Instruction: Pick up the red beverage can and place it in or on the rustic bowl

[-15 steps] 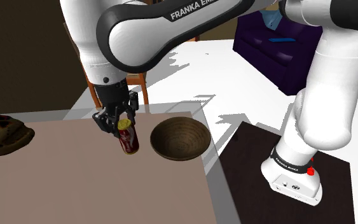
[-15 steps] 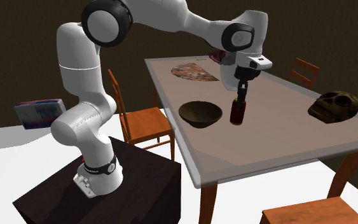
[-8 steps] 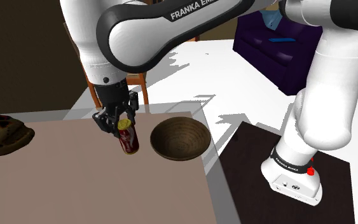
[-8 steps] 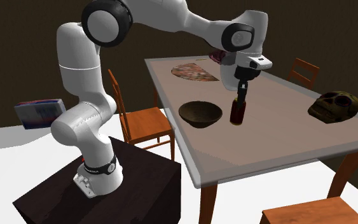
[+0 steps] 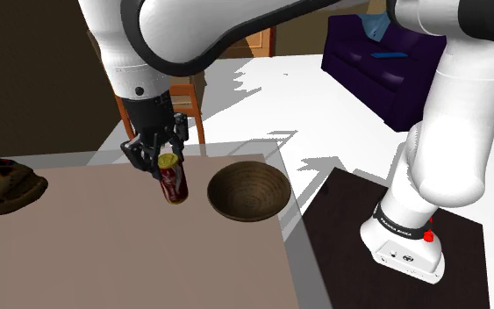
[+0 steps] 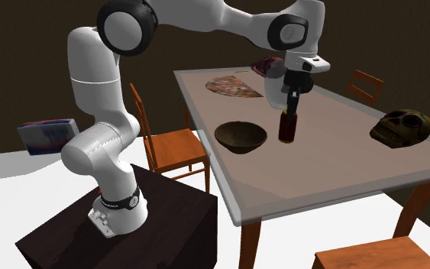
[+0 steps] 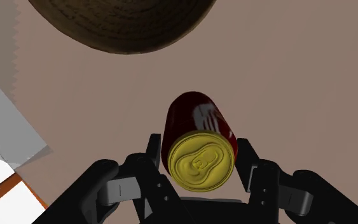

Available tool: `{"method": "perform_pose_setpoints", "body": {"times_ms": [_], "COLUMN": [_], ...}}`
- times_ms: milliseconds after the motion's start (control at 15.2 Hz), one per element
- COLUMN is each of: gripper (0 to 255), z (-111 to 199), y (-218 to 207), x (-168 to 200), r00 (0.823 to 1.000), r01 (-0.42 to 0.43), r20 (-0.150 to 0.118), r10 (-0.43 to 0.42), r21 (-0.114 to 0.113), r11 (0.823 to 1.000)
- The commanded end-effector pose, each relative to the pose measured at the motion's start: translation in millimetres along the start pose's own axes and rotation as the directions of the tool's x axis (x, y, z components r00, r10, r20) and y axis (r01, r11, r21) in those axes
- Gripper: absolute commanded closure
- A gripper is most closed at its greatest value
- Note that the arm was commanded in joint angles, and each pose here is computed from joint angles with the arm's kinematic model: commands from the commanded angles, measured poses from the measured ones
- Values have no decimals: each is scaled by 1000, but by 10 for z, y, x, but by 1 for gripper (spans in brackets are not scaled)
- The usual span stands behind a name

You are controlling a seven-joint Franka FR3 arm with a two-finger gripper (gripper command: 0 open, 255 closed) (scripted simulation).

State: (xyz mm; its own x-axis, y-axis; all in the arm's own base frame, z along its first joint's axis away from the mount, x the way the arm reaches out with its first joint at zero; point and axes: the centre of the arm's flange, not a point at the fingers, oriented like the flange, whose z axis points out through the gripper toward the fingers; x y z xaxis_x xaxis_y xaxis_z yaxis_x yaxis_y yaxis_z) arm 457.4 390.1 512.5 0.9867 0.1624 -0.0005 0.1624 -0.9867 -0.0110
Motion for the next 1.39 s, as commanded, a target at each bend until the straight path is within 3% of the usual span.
{"method": "perform_pose_setpoints", "body": {"times_ms": [0, 1320], "gripper": [255, 255], "z": [-111, -1167], "y": [0, -11], "x": [-7, -8], "r00": [1000, 1000], "r01": [0, 0], "r20": [0, 0], "r10": [0, 0], "r21": [0, 0], "r11": [1000, 1000]}}
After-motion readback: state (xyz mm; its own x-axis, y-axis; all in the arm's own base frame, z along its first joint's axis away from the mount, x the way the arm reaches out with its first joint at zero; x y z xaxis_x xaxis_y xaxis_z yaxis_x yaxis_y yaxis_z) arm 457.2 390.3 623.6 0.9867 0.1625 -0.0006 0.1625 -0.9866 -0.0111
